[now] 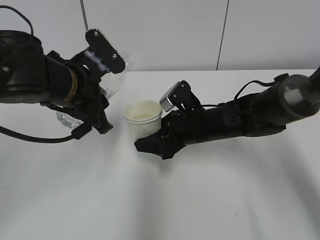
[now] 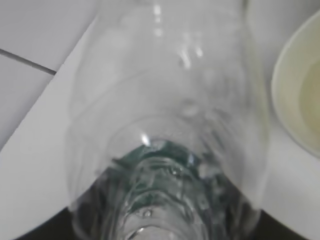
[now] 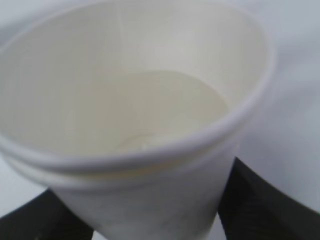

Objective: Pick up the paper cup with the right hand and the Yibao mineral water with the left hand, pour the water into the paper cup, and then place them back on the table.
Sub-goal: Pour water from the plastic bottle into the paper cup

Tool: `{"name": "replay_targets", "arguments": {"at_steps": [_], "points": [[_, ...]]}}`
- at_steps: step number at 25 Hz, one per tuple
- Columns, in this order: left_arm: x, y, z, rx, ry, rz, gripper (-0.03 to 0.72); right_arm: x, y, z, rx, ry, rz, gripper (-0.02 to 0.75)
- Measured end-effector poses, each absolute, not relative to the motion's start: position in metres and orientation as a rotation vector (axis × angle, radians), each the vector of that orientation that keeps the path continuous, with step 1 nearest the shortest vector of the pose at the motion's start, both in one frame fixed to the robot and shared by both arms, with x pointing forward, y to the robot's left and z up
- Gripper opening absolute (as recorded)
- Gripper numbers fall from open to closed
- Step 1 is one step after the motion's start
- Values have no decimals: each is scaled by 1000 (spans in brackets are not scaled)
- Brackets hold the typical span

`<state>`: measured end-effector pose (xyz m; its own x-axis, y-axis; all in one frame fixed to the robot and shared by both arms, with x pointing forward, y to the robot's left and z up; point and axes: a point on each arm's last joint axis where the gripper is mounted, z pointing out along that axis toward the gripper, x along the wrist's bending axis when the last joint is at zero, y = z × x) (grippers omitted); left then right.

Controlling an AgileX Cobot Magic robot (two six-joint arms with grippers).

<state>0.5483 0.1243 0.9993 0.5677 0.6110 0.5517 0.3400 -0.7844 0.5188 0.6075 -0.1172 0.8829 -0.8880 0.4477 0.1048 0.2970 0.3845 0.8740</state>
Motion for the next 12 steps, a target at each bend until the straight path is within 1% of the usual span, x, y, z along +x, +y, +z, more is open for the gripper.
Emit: {"name": "replay_targets", "arguments": {"at_steps": [8, 12], "points": [[555, 135, 1000, 2321, 993, 1003, 323, 609, -118, 883, 705, 2471, 1525, 513], [559, 141, 999, 2271, 1055, 960, 323, 609, -118, 883, 710, 2470, 1521, 513]]}}
